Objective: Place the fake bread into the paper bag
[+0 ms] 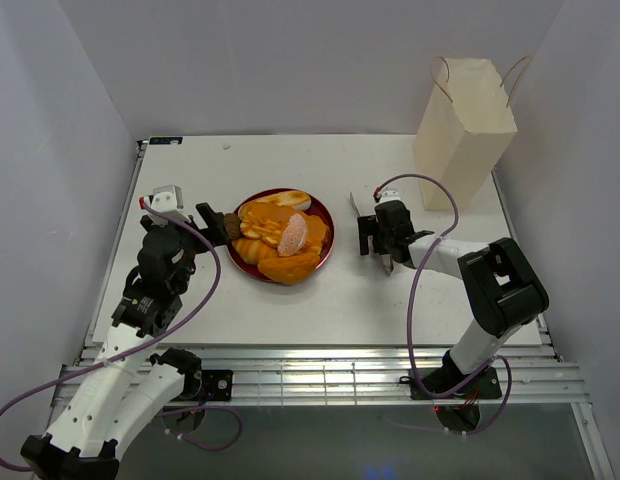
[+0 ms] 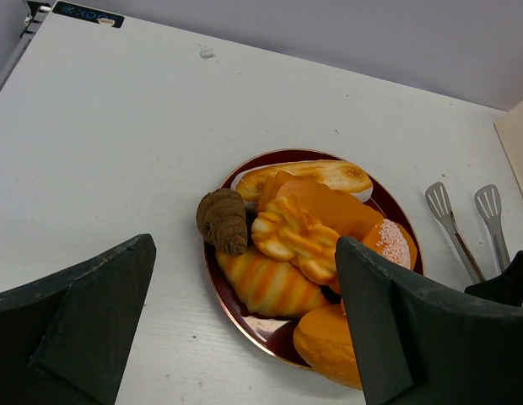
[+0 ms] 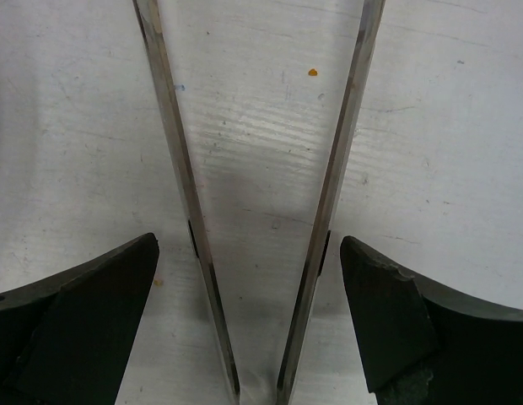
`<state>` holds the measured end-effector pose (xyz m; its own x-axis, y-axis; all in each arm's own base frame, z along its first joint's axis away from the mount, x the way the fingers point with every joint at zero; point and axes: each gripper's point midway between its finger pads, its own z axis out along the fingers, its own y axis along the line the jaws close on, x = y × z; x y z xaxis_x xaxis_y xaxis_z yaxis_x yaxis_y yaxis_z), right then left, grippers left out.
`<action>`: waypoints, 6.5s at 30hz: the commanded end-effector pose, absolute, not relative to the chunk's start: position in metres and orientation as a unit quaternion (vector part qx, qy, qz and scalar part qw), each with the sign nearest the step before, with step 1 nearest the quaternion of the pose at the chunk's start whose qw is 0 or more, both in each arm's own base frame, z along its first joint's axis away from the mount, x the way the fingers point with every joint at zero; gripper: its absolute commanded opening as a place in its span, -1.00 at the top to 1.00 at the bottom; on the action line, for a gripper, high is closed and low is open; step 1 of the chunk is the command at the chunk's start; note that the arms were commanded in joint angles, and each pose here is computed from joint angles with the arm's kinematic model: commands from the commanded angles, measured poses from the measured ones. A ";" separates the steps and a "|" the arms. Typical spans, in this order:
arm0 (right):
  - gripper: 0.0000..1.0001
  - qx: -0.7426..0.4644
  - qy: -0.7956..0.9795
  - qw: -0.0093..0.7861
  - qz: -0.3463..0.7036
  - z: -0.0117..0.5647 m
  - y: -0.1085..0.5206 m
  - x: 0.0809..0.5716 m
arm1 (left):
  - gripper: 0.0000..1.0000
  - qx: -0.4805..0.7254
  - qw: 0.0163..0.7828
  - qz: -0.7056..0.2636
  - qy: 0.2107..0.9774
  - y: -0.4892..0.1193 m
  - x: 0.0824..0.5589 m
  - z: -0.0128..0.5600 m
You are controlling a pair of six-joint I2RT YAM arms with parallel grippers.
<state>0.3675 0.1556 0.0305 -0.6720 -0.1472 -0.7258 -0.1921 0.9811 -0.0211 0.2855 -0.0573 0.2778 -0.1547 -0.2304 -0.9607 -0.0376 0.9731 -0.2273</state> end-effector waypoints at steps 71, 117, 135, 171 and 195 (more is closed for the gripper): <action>-0.27 -0.044 0.916 0.398 0.029 0.090 0.141 0.361 | -0.96 -0.047 0.644 -0.082 0.759 -0.073 0.282 0.270; -0.25 -0.330 0.822 0.434 0.165 0.225 0.398 0.239 | -0.96 -0.157 0.692 -0.004 0.705 -0.015 0.261 0.298; -0.18 -0.372 0.816 0.426 0.119 0.191 0.450 0.242 | -0.96 -0.173 0.708 -0.017 0.685 -0.008 0.251 0.310; 0.49 -0.369 0.820 0.423 0.116 0.191 0.455 0.258 | -0.96 -0.165 0.707 -0.023 0.687 -0.011 0.251 0.308; 0.68 -0.345 0.798 0.462 0.174 0.266 0.431 0.244 | -0.96 -0.160 0.703 -0.023 0.693 -0.015 0.254 0.304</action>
<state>0.2461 0.4375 0.2227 -0.3621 -0.4778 -0.8004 -0.7139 0.6942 -0.0915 0.2535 -0.0117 0.3055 0.0439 -0.2539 -0.9662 -0.2012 0.9451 -0.2574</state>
